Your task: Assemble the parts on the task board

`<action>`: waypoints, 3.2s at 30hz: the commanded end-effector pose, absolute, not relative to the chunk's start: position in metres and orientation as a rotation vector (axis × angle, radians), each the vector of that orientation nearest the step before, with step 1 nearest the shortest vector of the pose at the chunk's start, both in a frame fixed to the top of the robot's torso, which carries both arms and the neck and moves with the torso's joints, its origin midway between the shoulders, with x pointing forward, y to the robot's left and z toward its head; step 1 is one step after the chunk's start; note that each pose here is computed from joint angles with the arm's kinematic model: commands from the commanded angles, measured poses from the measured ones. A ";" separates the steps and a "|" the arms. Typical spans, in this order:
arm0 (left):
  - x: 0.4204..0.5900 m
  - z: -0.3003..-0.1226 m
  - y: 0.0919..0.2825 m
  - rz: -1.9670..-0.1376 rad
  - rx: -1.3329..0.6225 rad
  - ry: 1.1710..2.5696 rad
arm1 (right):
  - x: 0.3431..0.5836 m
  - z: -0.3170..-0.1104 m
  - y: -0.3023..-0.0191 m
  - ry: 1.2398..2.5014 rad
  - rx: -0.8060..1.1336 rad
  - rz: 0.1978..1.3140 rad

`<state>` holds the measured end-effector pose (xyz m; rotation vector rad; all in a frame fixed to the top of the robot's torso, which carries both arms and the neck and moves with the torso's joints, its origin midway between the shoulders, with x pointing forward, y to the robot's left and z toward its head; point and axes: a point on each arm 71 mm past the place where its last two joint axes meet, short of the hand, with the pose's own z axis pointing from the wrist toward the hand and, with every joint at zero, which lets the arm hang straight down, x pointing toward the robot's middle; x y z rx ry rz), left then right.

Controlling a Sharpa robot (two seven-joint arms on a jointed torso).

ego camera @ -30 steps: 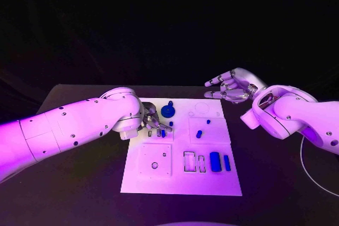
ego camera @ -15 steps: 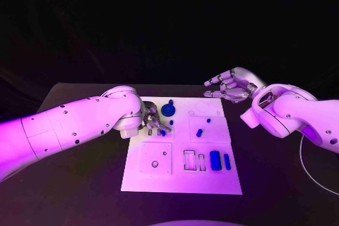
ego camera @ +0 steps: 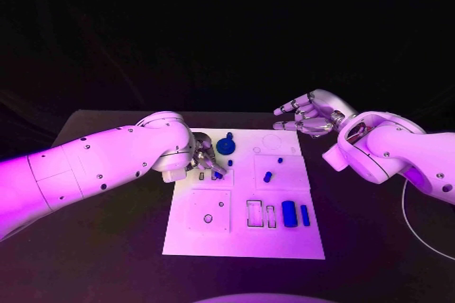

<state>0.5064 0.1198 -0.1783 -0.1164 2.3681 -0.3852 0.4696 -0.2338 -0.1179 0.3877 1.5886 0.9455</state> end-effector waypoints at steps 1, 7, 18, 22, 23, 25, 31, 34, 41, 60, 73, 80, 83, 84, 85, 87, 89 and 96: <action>0.505 -0.183 0.125 -0.353 -0.141 2.383 | 0.469 -0.120 -0.232 1.611 0.378 0.944; 0.505 -0.181 0.132 -0.367 -0.171 2.360 | 0.470 -0.121 -0.232 1.613 0.380 0.941; 0.504 -0.179 0.140 -0.350 -0.171 2.322 | 0.470 -0.122 -0.230 1.618 0.375 0.946; 0.505 -0.180 0.140 -0.336 -0.159 2.324 | 0.470 -0.122 -0.230 1.620 0.373 0.948; 0.505 -0.180 0.140 -0.334 -0.156 2.325 | 0.470 -0.122 -0.230 1.621 0.373 0.949; 0.505 -0.181 0.139 -0.332 -0.152 2.327 | 0.470 -0.122 -0.229 1.621 0.372 0.950; 0.504 -0.184 0.134 -0.333 -0.138 2.333 | 0.469 -0.123 -0.228 1.624 0.368 0.954; 0.503 -0.185 0.133 -0.330 -0.130 2.340 | 0.469 -0.123 -0.228 1.626 0.367 0.955; 0.502 -0.188 0.133 -0.310 -0.104 2.363 | 0.469 -0.123 -0.228 1.630 0.365 0.956; 0.502 -0.189 0.138 -0.241 -0.077 2.368 | 0.469 -0.123 -0.228 1.636 0.364 0.956; 0.502 -0.190 0.134 -0.249 -0.070 2.372 | 0.469 -0.124 -0.227 1.638 0.363 0.957; 0.502 -0.190 0.130 -0.248 -0.063 2.379 | 0.469 -0.124 -0.227 1.639 0.362 0.957; 0.503 -0.191 0.129 -0.245 -0.060 2.381 | 0.469 -0.124 -0.227 1.639 0.364 0.958; 0.503 -0.191 0.129 -0.244 -0.060 2.382 | 0.469 -0.124 -0.227 1.639 0.364 0.958; 0.503 -0.191 0.129 -0.244 -0.060 2.382 | 0.469 -0.124 -0.227 1.639 0.365 0.958; 0.504 -0.191 0.129 -0.242 -0.060 2.383 | 0.469 -0.123 -0.227 1.638 0.366 0.959; 0.504 -0.192 0.128 -0.241 -0.059 2.384 | 0.469 -0.123 -0.227 1.638 0.367 0.960; 0.504 -0.192 0.126 -0.239 -0.054 2.387 | 0.469 -0.123 -0.227 1.639 0.368 0.961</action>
